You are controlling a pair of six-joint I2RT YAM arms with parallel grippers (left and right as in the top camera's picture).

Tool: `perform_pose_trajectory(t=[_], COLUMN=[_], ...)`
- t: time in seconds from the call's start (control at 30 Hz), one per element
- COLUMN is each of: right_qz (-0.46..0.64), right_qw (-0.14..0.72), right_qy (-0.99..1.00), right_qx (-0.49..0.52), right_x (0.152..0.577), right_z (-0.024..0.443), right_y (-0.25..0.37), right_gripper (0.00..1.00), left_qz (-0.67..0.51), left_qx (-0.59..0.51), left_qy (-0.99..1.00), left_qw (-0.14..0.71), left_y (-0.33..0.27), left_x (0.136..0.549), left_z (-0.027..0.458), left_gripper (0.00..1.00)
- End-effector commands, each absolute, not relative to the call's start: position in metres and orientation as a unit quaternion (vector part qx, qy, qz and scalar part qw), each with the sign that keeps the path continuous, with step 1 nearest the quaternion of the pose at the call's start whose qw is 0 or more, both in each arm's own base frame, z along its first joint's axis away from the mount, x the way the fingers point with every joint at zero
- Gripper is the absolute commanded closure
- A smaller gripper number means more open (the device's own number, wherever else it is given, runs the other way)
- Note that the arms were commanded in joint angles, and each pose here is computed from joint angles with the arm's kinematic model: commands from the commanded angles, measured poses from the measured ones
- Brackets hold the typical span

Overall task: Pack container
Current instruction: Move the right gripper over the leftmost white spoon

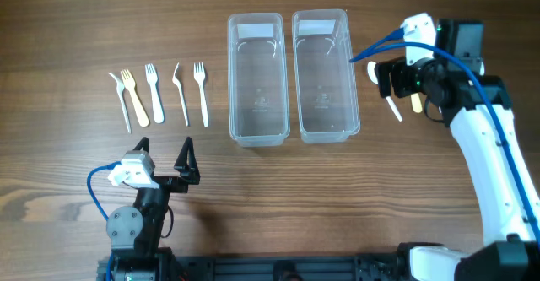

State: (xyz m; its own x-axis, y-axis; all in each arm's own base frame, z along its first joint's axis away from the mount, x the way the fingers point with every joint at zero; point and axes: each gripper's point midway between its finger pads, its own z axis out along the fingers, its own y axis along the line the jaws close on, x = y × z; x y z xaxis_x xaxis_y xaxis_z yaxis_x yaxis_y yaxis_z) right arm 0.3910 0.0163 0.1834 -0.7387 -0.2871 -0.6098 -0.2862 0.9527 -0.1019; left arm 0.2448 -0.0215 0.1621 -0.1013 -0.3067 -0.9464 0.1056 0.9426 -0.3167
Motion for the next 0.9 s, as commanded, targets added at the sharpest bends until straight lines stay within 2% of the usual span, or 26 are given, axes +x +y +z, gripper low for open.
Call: perform_pose_trajectory(t=[0.0, 0.2, 0.37, 0.57, 0.7, 0.87], right_qz=[0.011, 0.008, -0.025, -0.022, 0.015, 0.017], right_qw=[0.330, 0.302, 0.237, 0.171, 0.164, 0.170], right_qy=[0.929, 0.939, 0.949, 0.965, 0.974, 0.977], right_qx=[-0.167, -0.165, -0.206, -0.199, -0.158, -0.127], right_x=[0.398, 0.388, 0.382, 0.386, 0.398, 0.425], right_z=[0.184, 0.174, 0.137, 0.085, 0.065, 0.063], right_y=[0.022, 0.020, 0.009, 0.000, -0.003, -0.020], right_gripper=[0.00, 0.00, 0.00, 0.00, 0.00, 0.01], left_qz=[-0.160, -0.160, -0.160, -0.160, -0.160, -0.160], left_qx=[-0.070, -0.070, -0.070, -0.070, -0.070, -0.070], left_qy=[0.725, 0.725, 0.725, 0.725, 0.725, 0.725], left_qw=[0.666, 0.666, 0.666, 0.666, 0.666, 0.666], left_y=[-0.022, -0.022, -0.022, -0.022, -0.022, -0.022], left_x=[0.245, 0.245, 0.245, 0.245, 0.245, 0.245], left_z=[0.161, 0.161, 0.161, 0.161, 0.161, 0.161], left_gripper=[0.00, 0.00, 0.00, 0.00, 0.00, 0.00])
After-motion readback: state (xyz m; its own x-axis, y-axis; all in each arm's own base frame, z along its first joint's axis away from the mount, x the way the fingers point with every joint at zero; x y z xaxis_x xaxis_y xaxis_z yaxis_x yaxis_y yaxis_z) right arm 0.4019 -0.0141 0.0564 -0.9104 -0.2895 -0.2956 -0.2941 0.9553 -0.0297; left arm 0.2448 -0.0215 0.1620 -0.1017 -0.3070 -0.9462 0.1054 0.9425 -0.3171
